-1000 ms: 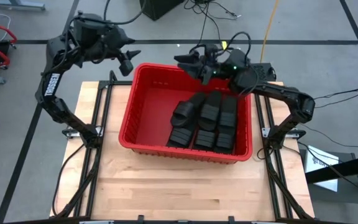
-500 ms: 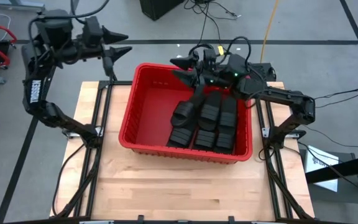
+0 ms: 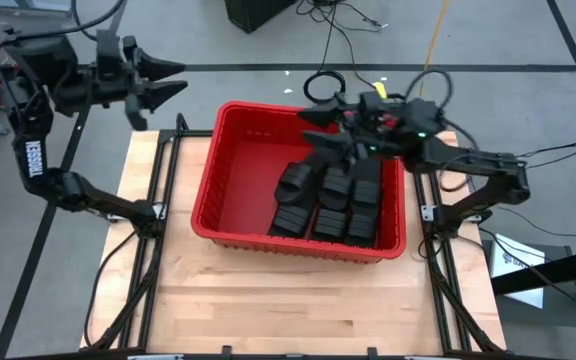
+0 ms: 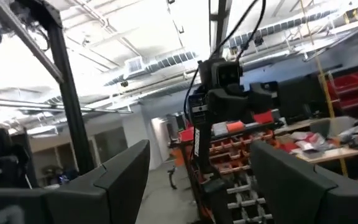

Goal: Pick and place slides into bin
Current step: Return to Home Position

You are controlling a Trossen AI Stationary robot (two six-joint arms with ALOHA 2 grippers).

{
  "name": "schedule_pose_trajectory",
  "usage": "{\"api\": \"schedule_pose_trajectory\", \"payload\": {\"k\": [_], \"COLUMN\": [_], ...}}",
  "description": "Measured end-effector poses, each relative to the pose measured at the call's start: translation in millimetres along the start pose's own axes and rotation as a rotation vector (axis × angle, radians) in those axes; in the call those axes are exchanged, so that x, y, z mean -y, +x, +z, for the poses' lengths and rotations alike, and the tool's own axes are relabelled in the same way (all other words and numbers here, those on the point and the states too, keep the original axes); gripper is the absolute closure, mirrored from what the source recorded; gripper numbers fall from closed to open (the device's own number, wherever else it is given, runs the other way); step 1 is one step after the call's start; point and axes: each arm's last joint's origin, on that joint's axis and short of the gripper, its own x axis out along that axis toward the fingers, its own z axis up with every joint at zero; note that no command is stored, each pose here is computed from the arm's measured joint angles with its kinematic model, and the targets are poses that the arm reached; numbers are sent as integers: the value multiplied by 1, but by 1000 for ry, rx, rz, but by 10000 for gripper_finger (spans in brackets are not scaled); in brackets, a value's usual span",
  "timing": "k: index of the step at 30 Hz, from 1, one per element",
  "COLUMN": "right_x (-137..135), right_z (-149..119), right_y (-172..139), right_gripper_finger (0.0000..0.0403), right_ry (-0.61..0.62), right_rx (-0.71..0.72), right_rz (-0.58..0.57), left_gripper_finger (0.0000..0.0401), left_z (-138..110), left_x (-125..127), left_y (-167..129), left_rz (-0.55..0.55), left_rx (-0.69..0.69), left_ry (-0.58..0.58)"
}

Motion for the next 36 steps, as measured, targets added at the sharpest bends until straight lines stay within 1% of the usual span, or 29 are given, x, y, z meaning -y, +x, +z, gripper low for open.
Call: {"api": "schedule_pose_trajectory", "payload": {"k": [5, 9, 16, 18, 20, 22, 25, 26, 28, 31, 34, 36], "right_x": [-28, -43, -53, -53, -53, -52, -49, -49, -53, -60, -65, -66], "right_z": [14, 26, 47, 48, 47, 43, 38, 39, 43, 53, 60, 59], "right_y": [-19, -33, -50, -51, -51, -51, -56, -58, -64, -78, -97, -110], "right_gripper_finger": [138, 138, 138, 138, 138, 138, 138, 138, 138, 138, 138, 138], "right_ry": [-48, -63, -59, -54, -31, -22, -14, -13, -26, -61, -65, -66], "right_rx": [-35, -37, 18, 22, 13, -28, -109, -108, -98, -47, 31, 74], "right_rz": [-40, -14, 13, 13, 16, 4, -58, -83, -95, -59, -24, -10], "left_gripper_finger": [203, 203, 203, 203, 203, 203, 203, 203, 203, 203, 203, 203], "left_z": [0, -1, -1, -2, -4, -4, -5, -5, -4, -1, 2, 1], "left_x": [8, 12, 19, 20, 20, 21, 23, 24, 27, 32, 37, 40], "left_y": [-7, -6, -6, -5, -4, -4, -5, -5, -5, -9, -12, -10], "left_rz": [-77, -115, -166, -158, -121, -87, -41, -34, -47, -103, -127, -137], "left_rx": [0, -7, -14, -29, -37, -40, -41, -41, -35, -1, 52, 76], "left_ry": [-26, -54, -85, -85, -91, -93, -87, -78, -57, -43, -46, -56]}}
